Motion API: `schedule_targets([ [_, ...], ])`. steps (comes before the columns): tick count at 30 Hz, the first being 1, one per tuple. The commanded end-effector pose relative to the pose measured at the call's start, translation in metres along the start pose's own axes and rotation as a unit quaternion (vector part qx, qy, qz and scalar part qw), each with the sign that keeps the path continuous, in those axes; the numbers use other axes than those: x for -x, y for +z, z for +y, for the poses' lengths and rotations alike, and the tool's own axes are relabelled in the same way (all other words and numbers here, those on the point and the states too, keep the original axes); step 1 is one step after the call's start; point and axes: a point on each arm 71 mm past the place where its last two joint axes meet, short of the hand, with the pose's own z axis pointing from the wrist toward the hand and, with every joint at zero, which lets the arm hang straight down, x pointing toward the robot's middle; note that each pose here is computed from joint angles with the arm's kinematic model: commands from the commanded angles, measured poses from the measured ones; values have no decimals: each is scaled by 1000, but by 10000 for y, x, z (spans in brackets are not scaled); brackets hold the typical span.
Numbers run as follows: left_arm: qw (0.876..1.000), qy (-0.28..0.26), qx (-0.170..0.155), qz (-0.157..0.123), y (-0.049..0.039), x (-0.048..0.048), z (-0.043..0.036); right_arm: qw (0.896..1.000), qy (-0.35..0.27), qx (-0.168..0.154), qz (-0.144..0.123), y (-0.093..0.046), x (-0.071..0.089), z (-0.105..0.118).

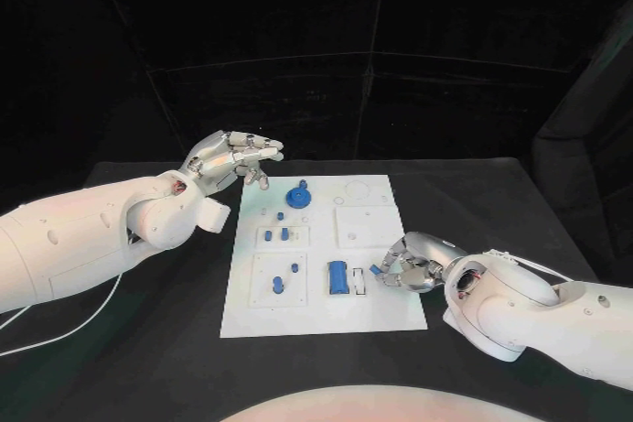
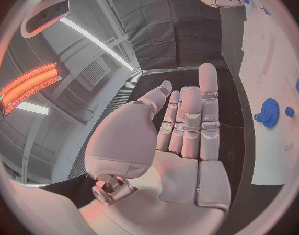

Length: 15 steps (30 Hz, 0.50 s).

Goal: Assemble the parts on the task board

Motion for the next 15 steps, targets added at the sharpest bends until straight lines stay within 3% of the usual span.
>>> schedule_targets([
  [1,1000,-4,-2,13,1,-25,-8,998,53,-13,35,33,-60,13],
  [8,1000,-5,-1,15,2,-32,-9,996,59,-17,68,101,-150,86],
  [15,1000,-6,-1,16,1,-35,-9,995,60,-20,76,154,-190,130],
])
